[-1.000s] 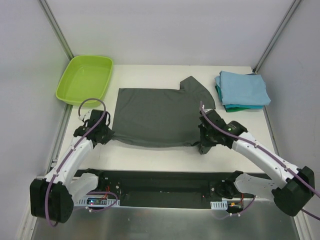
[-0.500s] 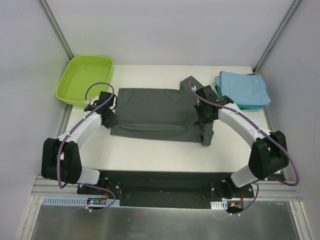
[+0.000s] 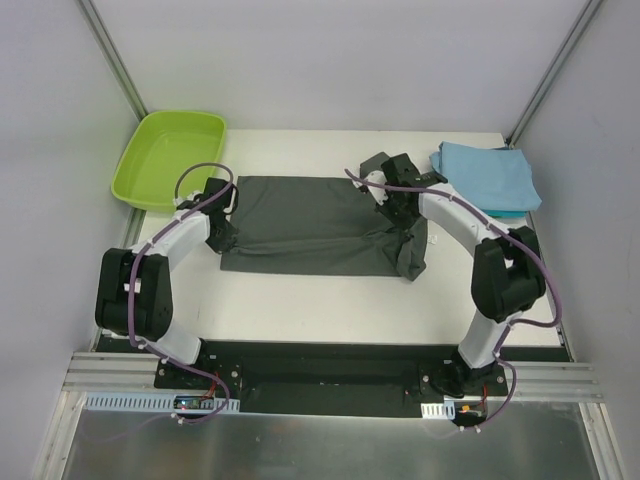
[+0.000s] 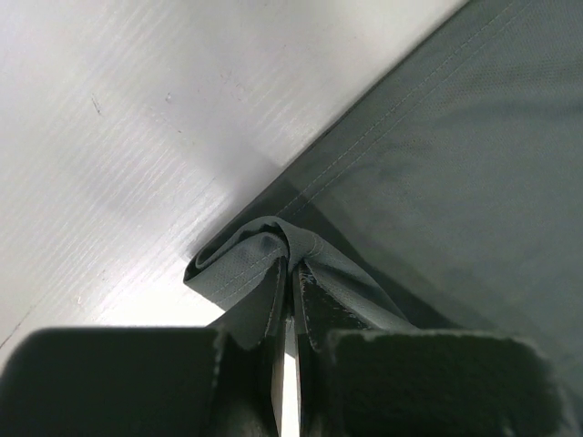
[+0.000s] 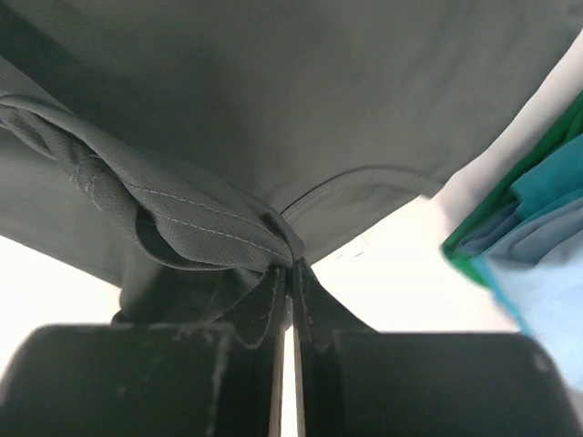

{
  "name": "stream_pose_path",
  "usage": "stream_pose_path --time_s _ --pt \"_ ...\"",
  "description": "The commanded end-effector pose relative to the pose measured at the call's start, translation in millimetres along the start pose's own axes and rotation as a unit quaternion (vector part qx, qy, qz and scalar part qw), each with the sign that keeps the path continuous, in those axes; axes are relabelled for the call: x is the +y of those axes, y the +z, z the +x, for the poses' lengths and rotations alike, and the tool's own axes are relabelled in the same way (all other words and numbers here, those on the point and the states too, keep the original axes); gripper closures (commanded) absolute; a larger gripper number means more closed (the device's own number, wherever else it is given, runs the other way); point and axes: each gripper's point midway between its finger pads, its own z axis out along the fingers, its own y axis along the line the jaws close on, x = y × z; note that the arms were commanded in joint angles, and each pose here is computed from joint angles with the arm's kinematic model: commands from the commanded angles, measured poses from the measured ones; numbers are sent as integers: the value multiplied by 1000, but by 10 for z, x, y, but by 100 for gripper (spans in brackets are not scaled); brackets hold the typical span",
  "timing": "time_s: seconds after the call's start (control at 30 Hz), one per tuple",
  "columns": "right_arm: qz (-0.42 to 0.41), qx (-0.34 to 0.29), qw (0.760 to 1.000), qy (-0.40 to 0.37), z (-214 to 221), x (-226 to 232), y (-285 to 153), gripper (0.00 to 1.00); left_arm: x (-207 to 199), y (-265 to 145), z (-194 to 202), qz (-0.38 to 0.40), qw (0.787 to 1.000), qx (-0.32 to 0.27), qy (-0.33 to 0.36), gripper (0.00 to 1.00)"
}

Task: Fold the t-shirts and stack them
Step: Fold the flattened tshirt in 1/3 of the way

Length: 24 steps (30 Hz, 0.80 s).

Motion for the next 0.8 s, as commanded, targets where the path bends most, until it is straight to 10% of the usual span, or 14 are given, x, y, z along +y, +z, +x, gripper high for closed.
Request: stream_pose_path --time_s 0.0,0.17,0.33,0.47,0.77 --pt "9 -23 992 -126 -286 -271 24 95 10 12 -173 -16 1000 -24 0 100" --pt "32 -35 988 -148 -507 -434 220 84 -17 26 -188 -15 1000 -23 10 76" --pt "158 -92 982 -36 -822 -909 34 25 -170 -170 -229 29 999 -24 28 59" --pt "236 -150 955 103 -817 -1143 -326 9 -352 -484 -148 84 994 -36 58 1" --pt "64 -78 946 309 24 -81 -338 2 -744 -646 312 160 976 14 147 1"
